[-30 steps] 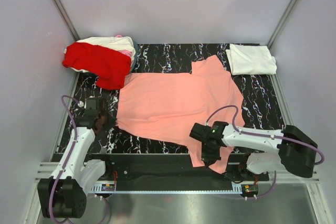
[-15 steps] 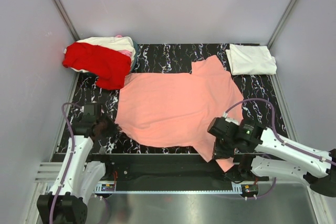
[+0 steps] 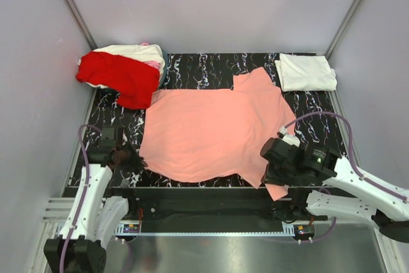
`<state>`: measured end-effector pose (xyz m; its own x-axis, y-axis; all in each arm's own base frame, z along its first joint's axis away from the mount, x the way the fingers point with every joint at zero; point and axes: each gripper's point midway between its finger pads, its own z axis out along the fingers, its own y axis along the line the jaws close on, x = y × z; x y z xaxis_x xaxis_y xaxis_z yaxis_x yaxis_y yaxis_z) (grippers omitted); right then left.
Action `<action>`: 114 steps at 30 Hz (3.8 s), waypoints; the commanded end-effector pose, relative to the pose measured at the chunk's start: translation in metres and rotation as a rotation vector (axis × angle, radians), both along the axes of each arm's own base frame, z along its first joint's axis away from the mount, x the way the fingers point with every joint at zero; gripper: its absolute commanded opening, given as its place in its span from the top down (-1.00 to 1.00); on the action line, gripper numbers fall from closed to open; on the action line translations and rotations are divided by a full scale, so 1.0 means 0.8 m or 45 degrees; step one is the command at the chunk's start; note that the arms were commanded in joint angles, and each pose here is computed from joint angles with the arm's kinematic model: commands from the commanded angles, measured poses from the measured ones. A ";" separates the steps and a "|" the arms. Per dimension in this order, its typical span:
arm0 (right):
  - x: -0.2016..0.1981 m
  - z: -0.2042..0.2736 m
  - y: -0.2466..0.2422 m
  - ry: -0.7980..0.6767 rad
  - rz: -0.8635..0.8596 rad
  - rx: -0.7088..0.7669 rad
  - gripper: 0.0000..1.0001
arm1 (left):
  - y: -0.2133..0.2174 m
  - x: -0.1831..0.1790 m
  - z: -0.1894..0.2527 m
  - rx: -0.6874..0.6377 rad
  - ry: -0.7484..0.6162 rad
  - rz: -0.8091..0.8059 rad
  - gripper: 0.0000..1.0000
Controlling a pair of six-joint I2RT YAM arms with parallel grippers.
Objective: Fold and stack the t-shirts
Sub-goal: Fold the tshirt
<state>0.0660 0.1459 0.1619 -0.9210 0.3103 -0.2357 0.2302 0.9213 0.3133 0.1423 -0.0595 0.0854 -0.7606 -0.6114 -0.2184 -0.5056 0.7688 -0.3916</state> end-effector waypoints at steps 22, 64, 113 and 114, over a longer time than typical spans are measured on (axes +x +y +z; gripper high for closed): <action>0.230 0.032 -0.049 -0.128 0.156 -0.326 1.00 | 0.003 0.123 0.043 0.065 -0.040 -0.156 1.00; 0.399 -0.004 -0.104 -0.085 -0.164 -0.445 -0.99 | 0.044 0.221 0.032 0.287 0.086 -0.089 -0.82; 0.223 -0.198 -0.210 0.081 -1.017 0.041 0.40 | 0.036 0.150 -0.072 0.141 -0.031 0.245 -0.32; 0.223 -0.198 -0.216 0.075 -1.032 0.027 0.41 | 0.036 0.149 -0.076 0.144 -0.024 0.245 -0.23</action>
